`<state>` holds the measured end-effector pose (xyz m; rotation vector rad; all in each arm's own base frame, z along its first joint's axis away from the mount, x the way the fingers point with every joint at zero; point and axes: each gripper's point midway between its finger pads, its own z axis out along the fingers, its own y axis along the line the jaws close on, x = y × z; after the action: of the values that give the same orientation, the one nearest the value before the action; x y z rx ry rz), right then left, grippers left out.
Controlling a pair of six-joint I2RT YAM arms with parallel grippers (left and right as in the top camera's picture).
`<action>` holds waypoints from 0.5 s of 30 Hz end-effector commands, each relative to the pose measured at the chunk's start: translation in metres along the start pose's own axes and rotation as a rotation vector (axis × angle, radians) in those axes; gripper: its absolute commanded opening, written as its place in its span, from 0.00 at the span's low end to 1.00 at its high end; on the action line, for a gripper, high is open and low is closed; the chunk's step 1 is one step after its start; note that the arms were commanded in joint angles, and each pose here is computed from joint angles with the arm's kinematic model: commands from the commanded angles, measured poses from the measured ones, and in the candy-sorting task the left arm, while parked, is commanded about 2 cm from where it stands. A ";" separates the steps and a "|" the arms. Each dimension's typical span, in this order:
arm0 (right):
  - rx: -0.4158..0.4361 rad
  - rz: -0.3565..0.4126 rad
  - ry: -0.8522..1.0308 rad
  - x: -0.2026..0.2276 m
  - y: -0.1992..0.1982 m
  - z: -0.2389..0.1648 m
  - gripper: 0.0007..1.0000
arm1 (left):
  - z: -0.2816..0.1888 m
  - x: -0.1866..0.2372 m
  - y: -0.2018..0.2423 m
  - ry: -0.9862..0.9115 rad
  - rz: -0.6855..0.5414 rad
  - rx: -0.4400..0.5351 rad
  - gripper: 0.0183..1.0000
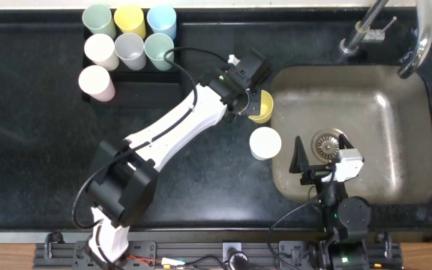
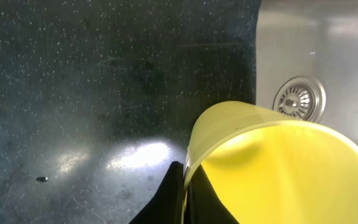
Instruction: Store Cups
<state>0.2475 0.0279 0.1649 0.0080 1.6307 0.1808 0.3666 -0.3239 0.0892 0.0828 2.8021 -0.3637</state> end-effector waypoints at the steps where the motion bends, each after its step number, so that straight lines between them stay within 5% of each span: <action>1: 0.001 0.005 0.003 0.004 -0.001 0.000 1.00 | -0.040 -0.029 -0.016 -0.093 -0.002 0.077 0.02; 7: 0.001 0.005 0.002 0.004 -0.001 0.000 1.00 | -0.132 -0.068 0.041 -0.277 -0.132 0.002 0.02; 15: 0.001 0.005 0.003 0.004 -0.001 0.000 1.00 | -0.194 -0.062 0.232 -0.274 -0.779 -0.264 0.02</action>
<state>0.2475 0.0279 0.1648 0.0077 1.6311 0.1805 0.3855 -0.1003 0.2420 -0.7247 2.5438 -0.2131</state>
